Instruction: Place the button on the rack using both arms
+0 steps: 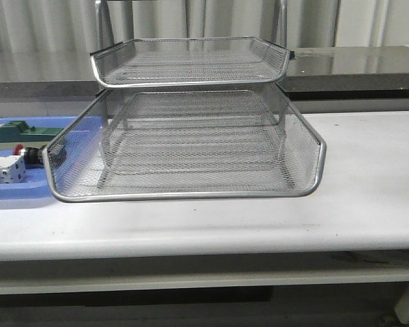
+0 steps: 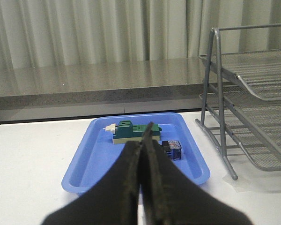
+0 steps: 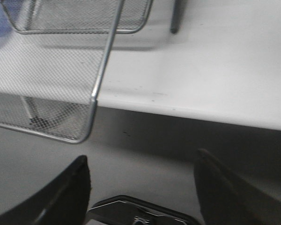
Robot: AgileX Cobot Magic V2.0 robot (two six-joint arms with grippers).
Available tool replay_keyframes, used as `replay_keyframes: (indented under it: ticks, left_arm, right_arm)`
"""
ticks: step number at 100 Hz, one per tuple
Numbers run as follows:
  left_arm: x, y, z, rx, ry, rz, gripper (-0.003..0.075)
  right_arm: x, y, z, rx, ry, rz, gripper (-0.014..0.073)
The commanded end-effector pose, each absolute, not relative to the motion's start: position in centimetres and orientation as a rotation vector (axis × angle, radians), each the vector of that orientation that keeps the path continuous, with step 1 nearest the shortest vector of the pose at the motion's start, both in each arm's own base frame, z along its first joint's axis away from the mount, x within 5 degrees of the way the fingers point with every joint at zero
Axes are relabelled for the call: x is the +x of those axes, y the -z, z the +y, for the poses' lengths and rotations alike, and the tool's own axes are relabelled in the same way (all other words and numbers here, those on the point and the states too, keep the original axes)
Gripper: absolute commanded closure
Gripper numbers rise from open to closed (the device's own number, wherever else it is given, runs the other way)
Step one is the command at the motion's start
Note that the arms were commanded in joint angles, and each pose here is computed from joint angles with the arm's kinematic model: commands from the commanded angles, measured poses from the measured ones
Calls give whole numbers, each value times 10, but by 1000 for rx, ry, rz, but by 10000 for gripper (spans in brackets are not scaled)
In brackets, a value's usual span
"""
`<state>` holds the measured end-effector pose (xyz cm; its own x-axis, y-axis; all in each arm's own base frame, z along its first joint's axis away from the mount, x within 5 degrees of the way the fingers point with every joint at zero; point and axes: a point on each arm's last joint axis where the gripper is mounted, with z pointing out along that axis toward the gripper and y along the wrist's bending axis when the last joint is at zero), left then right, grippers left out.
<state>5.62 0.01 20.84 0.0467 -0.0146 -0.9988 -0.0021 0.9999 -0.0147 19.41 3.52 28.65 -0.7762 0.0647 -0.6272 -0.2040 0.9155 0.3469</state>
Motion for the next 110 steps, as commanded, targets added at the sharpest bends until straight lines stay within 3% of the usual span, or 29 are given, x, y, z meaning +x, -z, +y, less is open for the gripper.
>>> replay_keyframes:
  ticks: [1,38,60,74,103,110]
  left_arm:
    - [55,-207,0,-25,20,1438,741]
    - [55,-207,0,-25,20,1438,741]
    - [55,-207,0,-25,20,1438,741]
    - [55,-207,0,-25,20,1438,741]
    - [55,-207,0,-25,20,1438,741]
    - [55,-207,0,-25,20,1438,741]
  right_arm:
    - [184,-316,26,-103,-391,2353,108]
    - [128,-346,4,-27,-64,2340,108]
    - [99,-356,1,-32,-4,2280,121]
    - [84,-358,1,-34,2,2268,257]
    - [77,-359,1,-34,4,2251,664]
    - [77,-359,1,-34,3,2252,662]
